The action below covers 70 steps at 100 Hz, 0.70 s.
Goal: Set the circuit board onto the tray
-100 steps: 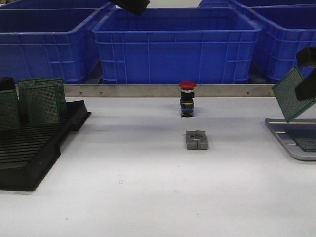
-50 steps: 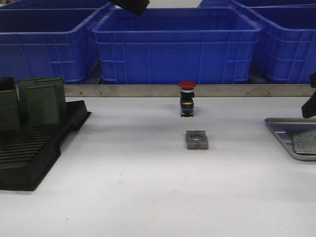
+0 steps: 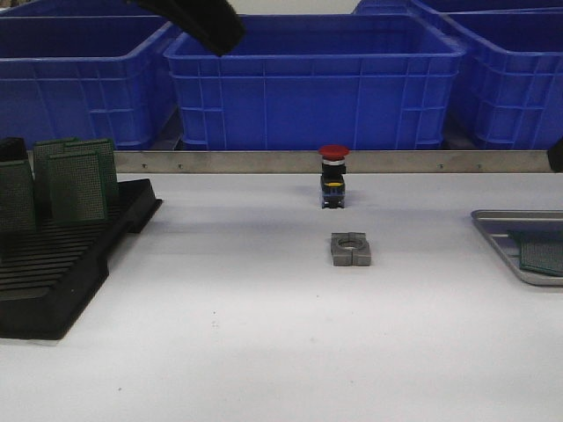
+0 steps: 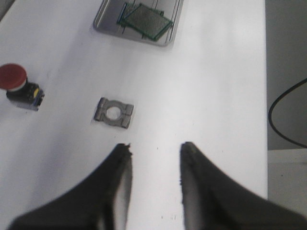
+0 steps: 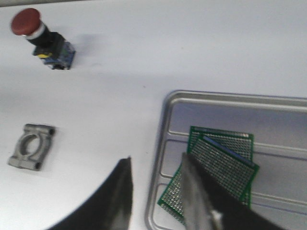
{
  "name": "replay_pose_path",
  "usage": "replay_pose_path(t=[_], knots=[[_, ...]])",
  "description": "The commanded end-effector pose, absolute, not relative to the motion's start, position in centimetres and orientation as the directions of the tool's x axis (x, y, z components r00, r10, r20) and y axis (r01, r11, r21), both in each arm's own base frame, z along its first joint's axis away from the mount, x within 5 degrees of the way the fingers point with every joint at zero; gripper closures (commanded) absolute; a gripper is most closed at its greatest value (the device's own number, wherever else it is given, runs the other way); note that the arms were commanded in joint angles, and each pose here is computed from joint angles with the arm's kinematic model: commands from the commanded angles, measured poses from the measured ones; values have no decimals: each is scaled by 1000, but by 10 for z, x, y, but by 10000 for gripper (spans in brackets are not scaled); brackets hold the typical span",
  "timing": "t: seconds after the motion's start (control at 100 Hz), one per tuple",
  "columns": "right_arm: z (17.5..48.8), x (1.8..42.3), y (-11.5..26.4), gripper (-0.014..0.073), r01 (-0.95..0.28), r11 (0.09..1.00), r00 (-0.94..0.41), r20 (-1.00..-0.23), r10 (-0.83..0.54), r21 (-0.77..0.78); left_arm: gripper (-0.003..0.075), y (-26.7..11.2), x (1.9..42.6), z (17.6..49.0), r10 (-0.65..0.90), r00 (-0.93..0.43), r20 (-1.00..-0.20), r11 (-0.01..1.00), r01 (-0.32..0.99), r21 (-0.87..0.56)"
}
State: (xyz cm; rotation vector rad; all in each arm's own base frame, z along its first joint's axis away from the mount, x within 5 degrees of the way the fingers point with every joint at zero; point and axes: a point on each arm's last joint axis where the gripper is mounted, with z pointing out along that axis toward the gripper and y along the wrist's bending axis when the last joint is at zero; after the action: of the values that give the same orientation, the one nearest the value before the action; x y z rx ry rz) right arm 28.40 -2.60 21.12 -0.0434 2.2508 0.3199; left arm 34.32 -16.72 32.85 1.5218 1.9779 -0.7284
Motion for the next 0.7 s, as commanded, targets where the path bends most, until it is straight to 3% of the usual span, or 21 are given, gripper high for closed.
replay_pose_path(t=[0.0, 0.06, 0.22, 0.36, 0.52, 0.69], knots=[[242, 278, -20, 545, -216, 953, -566, -822, 56, 214, 738, -162, 329, 356, 683, -208, -700, 216, 973, -78], [251, 274, -16, 673, -246, 946, -541, -839, 48, 212, 741, -160, 328, 356, 695, -207, -689, 222, 973, -69], [270, 264, -3, 656, -315, 929, -486, -874, 17, 194, 741, -154, 322, 370, 694, -218, -686, 282, 959, -19], [280, 254, 16, 656, -360, 921, -443, -896, -27, 150, 741, -139, 314, 390, 696, -254, -671, 413, 907, 85], [286, 239, 39, 656, -358, 932, -389, -917, -92, 58, 741, -110, 297, 410, 598, -322, -735, 578, 808, 116], [297, 213, 54, 656, -313, 949, -300, -944, -135, -36, 741, -73, 267, 414, 420, -338, -842, 780, 609, 145]])
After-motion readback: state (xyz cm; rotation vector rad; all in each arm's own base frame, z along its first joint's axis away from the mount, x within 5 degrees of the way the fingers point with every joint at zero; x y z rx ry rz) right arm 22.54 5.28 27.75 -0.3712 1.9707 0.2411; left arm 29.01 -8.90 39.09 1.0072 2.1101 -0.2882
